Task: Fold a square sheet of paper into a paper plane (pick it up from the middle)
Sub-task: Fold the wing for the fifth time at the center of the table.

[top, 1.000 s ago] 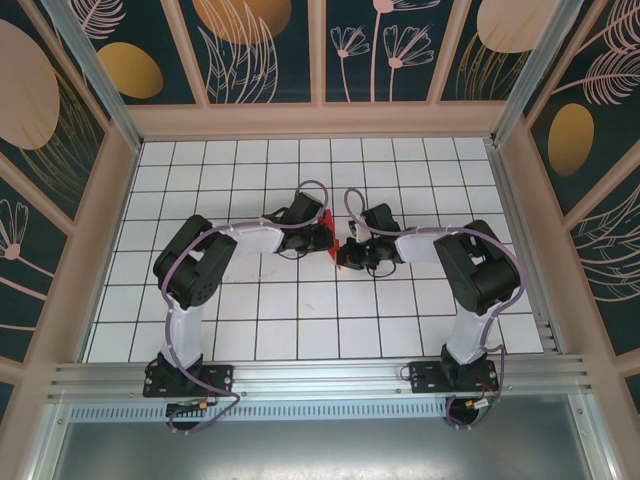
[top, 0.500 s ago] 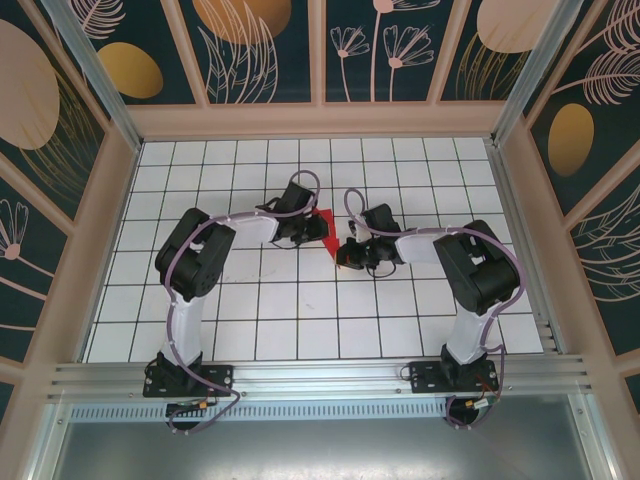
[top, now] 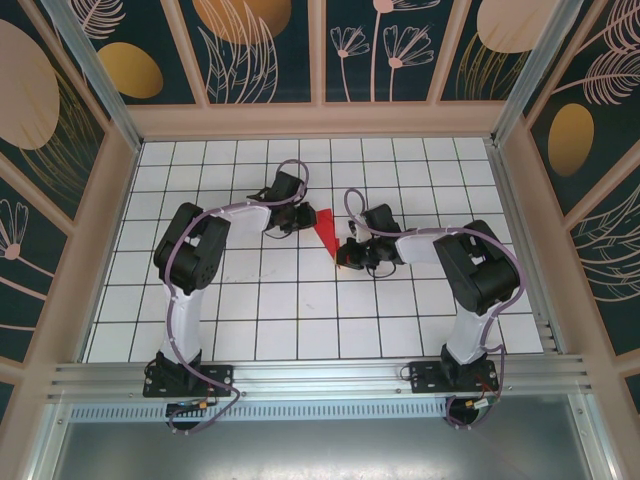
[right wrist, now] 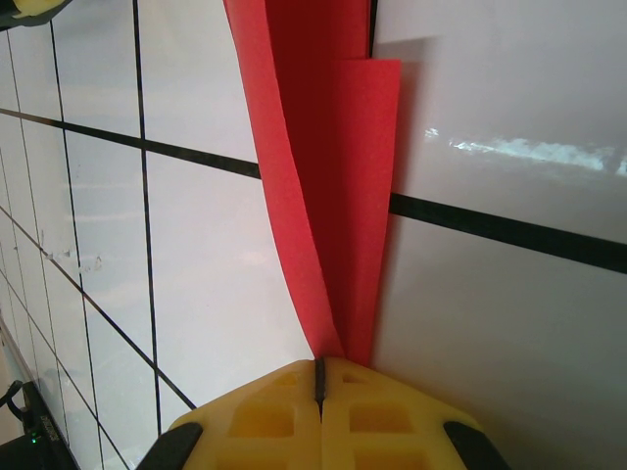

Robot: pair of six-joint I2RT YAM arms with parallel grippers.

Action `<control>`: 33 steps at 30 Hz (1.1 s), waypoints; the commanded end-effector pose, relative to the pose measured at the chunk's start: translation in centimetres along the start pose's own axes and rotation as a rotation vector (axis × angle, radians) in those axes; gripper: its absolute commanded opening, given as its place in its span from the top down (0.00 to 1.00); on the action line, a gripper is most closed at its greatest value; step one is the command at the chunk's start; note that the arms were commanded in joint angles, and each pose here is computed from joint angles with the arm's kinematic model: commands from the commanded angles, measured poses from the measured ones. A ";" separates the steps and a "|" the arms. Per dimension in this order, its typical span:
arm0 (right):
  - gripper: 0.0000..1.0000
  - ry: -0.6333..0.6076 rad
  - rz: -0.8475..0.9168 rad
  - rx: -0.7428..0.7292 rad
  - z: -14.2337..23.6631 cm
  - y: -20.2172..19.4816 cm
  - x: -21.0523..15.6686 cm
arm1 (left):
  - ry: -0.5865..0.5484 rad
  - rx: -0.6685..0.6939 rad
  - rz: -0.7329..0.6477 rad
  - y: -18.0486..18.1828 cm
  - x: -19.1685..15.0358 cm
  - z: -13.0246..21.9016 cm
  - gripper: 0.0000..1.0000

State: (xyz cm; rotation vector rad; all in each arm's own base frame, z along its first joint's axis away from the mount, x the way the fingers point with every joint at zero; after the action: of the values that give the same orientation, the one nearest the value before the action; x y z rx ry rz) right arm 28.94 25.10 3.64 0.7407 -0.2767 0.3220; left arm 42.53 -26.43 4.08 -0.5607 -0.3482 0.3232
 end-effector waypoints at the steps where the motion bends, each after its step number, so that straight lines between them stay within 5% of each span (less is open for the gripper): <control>1: 1.00 0.197 -0.115 -0.142 -0.7 -3.8 -6.1 | -0.148 0.103 -0.015 1.9 3.6 -0.7 0.78; 10: 1.00 0.200 -0.120 -0.146 -0.9 -4.0 -6.2 | -0.280 0.037 -0.067 -1.2 5.6 5.2 0.76; 17: 1.00 0.202 -0.119 -0.143 -1.0 -4.0 -6.2 | -0.199 -0.272 -0.083 -4.6 1.9 8.8 0.77; 25: 1.00 0.203 -0.123 -0.139 -1.0 -4.0 -6.3 | -0.052 -0.343 -0.096 -4.9 -4.3 6.5 0.84; 33: 1.00 0.207 -0.129 -0.141 -1.0 -4.1 -6.6 | -0.025 -0.300 -0.079 -4.8 -4.1 2.7 0.84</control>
State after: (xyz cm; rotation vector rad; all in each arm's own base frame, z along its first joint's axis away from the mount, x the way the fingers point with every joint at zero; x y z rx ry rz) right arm 28.96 25.11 3.57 0.7449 -0.2745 0.3211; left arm 37.19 -29.86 7.33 -0.8037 -0.4166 0.1941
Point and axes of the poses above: each hand's point on the last joint's axis, 136 mm out from that joint toward the fingers, its own z axis back along the fingers, its own y axis along the line the jaws close on, x = y × z, the point moved 3 cm from there along z, back along the fingers, and after that the axes turned 14 degrees about z, right-handed, at the moved point
